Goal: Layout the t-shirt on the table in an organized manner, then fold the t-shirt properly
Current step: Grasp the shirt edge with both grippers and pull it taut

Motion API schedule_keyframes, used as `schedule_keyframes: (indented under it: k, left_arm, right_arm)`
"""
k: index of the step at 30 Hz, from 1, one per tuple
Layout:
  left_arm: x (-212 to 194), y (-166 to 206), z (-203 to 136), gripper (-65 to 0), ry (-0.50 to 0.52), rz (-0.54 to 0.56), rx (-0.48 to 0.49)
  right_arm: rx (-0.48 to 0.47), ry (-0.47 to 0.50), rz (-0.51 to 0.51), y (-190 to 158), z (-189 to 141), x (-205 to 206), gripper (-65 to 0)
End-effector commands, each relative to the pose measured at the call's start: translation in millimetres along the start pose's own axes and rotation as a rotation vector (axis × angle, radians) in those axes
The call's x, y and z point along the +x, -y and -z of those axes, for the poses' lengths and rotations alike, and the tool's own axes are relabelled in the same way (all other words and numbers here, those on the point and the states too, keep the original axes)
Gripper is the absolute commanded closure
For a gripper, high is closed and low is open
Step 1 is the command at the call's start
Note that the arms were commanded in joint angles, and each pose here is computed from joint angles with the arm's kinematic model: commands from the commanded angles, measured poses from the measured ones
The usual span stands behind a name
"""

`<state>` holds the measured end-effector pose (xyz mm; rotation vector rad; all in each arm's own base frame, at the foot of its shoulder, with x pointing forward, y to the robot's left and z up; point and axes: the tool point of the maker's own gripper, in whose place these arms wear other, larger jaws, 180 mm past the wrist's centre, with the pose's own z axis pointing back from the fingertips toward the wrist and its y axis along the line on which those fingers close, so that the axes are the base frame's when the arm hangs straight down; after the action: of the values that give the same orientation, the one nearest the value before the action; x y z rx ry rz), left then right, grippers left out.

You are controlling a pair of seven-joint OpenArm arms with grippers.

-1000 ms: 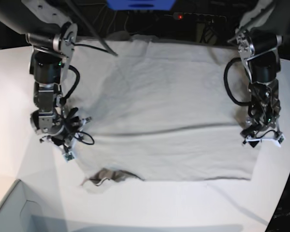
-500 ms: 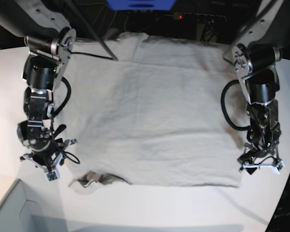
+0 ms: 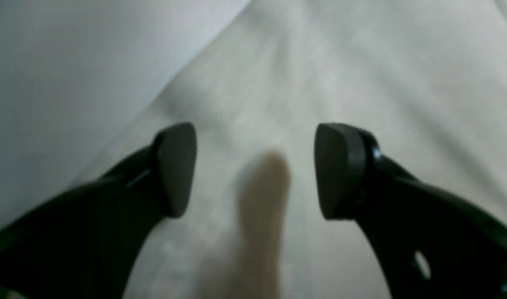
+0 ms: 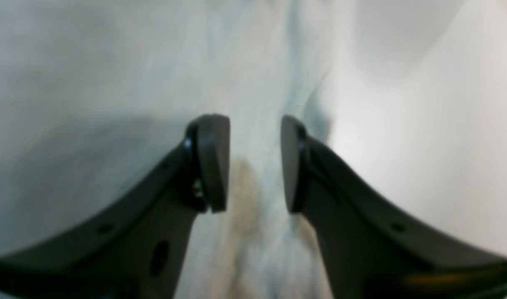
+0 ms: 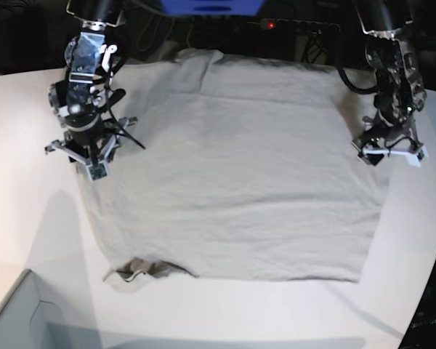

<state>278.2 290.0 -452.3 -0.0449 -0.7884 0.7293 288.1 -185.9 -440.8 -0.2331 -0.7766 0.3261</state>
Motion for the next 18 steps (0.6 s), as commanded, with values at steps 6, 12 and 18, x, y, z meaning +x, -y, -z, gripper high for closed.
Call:
schedule_keyframes:
  k: [6, 12, 18]
  left_arm:
    - [13.5, -3.7, 11.8, -43.3, 0.045, 0.000, 0.008]
    - [-3.0, -7.5, 45.1, -43.3, -0.008, -0.062, 0.052]
    - [2.6, 13.0, 67.7, -43.3, 0.018, -0.062, 0.046]
  right_arm:
    - [0.045, -0.033, 0.009, -2.6, 24.5, -11.8, -19.5]
    - [0.081, -0.068, 0.014, 1.4, 50.6, -11.9, -19.5]
    - [0.094, -0.062, 0.023, 10.6, 70.4, 7.0, -19.7]
